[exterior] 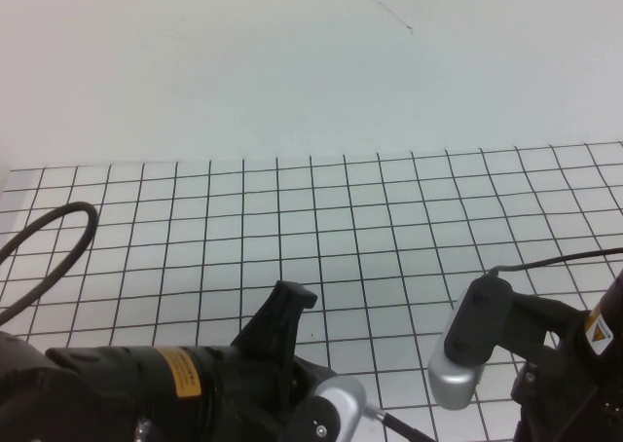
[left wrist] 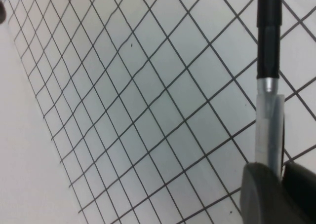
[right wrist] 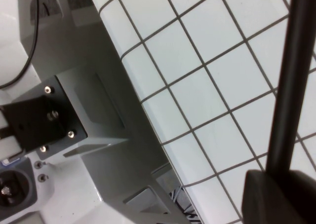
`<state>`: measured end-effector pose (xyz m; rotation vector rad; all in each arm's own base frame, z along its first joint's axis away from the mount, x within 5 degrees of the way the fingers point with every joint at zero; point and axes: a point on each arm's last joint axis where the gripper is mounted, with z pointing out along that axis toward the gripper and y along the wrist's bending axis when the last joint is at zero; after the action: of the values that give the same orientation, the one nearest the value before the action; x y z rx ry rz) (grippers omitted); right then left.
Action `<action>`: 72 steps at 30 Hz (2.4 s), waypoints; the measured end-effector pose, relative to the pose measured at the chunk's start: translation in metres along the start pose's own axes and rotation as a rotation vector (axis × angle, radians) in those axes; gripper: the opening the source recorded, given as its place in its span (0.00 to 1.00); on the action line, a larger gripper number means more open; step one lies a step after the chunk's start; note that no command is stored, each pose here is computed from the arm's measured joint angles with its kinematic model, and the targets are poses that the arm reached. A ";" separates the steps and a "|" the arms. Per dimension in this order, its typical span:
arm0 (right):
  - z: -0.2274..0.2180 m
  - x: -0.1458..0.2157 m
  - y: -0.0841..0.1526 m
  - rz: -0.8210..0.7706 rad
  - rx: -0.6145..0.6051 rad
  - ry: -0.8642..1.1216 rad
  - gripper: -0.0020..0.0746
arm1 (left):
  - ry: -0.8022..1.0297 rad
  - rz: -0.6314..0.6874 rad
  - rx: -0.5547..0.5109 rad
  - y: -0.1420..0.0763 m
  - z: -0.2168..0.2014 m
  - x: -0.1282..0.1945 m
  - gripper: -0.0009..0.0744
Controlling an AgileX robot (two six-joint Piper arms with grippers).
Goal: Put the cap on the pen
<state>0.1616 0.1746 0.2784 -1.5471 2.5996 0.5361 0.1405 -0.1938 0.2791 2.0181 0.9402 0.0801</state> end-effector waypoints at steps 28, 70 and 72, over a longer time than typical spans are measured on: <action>-0.001 -0.010 0.005 -0.010 -0.052 -0.106 0.02 | -0.196 0.131 0.071 -0.008 -0.004 -0.017 0.06; 0.036 -0.042 -0.054 0.506 0.264 -0.277 0.02 | -0.091 -0.363 -0.387 0.033 -0.034 -0.005 0.01; 0.046 -0.046 -0.060 0.549 0.269 -0.280 0.02 | -0.085 -0.453 -0.489 0.040 -0.045 -0.001 0.01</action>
<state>0.2303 0.2021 0.2302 -0.6223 2.7078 0.3732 0.1456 -0.1762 0.3362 1.3237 1.1706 -0.0242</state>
